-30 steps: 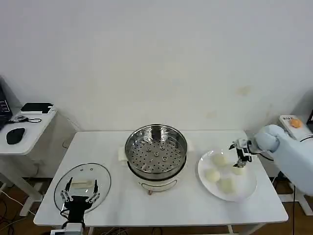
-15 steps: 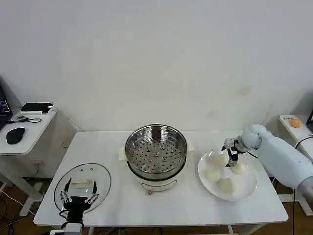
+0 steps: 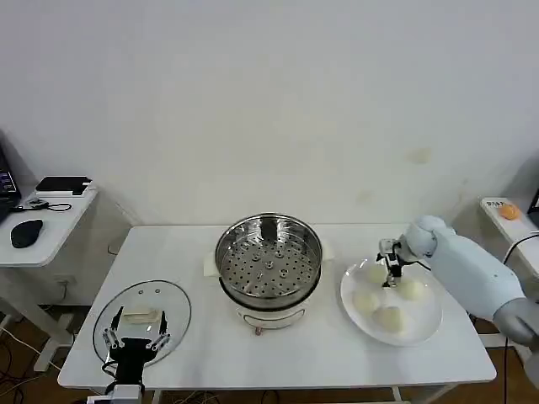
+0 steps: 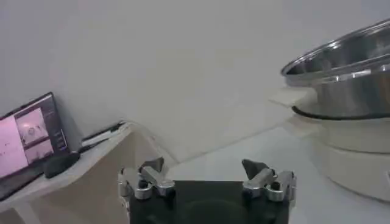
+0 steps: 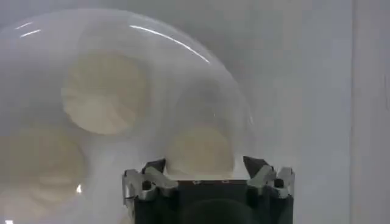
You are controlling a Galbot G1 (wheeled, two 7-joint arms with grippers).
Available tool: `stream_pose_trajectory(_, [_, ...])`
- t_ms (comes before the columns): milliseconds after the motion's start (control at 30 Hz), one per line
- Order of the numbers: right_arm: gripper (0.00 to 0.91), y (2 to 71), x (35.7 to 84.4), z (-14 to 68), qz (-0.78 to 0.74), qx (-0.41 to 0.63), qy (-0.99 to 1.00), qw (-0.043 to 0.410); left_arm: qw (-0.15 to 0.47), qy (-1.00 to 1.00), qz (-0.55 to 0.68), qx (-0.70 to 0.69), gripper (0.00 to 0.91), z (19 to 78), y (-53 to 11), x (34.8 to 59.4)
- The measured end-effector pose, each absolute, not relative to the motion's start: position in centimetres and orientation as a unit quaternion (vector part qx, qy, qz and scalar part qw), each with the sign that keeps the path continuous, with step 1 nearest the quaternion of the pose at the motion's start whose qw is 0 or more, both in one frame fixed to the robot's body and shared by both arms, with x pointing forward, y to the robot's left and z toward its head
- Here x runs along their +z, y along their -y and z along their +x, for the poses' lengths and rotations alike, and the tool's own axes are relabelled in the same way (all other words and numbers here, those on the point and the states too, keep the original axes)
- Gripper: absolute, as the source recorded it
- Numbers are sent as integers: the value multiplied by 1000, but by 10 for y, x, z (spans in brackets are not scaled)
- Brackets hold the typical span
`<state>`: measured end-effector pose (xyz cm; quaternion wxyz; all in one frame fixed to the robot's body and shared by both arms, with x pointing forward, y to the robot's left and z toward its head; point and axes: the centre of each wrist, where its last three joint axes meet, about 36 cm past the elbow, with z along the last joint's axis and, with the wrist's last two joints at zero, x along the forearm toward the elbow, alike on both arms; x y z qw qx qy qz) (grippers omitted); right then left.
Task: Take steamed baozi put them in steamer then cover it.
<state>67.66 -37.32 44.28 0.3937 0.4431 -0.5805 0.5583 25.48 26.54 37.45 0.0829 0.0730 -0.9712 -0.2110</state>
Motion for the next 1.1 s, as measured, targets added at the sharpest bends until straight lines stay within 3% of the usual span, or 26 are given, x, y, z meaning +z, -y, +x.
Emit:
stream_pose_trajectory(67, [897, 373, 442, 677, 443, 558, 580, 395, 83, 971, 73, -211, 907, 255, -265, 374])
stream_pose_trajectory(133, [816, 372, 441, 678, 443, 558, 580, 396, 82, 971, 73, -210, 907, 255, -265, 375])
stream_pose_trajectory(433, [635, 372, 437, 676, 443, 557, 576, 402, 80, 972, 73, -210, 907, 255, -264, 378])
stream_pose_trajectory(767, [645, 373, 454, 674, 446, 560, 573, 399, 83, 971, 69, -211, 907, 253, -264, 379])
stream_pose_trajectory(1100, [655, 356, 537, 677, 457, 586, 579, 335, 86, 971, 66, -215, 907, 252, -270, 379])
